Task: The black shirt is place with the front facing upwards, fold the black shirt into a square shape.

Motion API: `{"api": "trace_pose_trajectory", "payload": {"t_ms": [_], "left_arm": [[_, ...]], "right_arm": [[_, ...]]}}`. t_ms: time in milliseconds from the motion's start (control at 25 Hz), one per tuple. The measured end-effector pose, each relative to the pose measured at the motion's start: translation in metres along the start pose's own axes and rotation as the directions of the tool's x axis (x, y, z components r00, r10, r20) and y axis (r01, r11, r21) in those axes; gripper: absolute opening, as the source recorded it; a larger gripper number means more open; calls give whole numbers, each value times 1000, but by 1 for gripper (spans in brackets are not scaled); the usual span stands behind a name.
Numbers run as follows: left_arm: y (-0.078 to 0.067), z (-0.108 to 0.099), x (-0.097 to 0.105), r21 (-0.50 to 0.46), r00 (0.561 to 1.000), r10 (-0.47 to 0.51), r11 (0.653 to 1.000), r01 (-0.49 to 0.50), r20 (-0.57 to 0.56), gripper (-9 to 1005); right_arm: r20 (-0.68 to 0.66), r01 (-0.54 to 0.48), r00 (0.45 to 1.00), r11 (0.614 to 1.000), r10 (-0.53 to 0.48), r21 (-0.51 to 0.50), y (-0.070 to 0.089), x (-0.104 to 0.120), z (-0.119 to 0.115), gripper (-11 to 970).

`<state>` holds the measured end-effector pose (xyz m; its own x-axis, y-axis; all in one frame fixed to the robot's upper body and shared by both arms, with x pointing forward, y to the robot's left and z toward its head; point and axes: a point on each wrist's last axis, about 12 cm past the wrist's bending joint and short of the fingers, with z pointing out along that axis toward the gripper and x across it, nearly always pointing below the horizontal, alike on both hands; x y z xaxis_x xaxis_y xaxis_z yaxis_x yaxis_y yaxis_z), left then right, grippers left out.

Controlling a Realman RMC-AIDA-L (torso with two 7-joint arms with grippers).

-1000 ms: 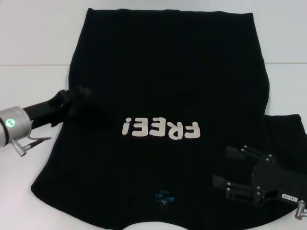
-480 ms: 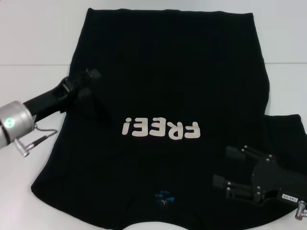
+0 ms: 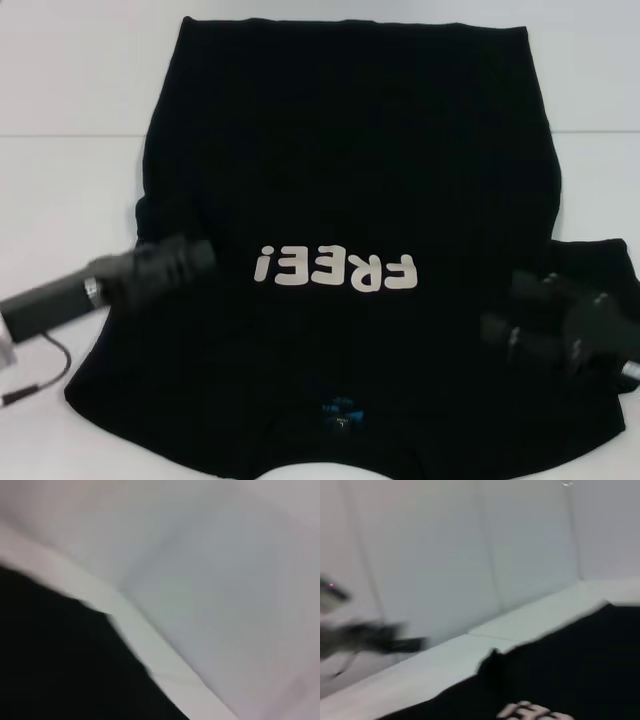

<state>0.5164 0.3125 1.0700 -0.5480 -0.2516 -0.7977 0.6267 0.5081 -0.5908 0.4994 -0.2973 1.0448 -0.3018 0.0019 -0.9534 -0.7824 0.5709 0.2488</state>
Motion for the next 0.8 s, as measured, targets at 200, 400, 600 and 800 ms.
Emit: {"api": "trace_pose_trajectory", "payload": {"t_ms": [200, 400, 600, 800], "left_arm": [[-14, -17, 14, 99, 957, 283, 956, -276, -67, 769], [-21, -22, 19, 175, 913, 387, 915, -364, -127, 766], [-22, -23, 19, 193, 894, 427, 896, -400, -131, 766], [-23, -23, 21, 209, 883, 449, 884, -418, -135, 767]], "right_arm": [[-109, -270, 953, 955, 283, 122, -34, -42, -31, 893], [-231, -464, 811, 831, 538, 308, -56, -86, -67, 892], [-243, -523, 657, 663, 714, 535, -64, -112, -90, 891], [-277, -501, 577, 601, 768, 623, -68, -115, -83, 891]]}}
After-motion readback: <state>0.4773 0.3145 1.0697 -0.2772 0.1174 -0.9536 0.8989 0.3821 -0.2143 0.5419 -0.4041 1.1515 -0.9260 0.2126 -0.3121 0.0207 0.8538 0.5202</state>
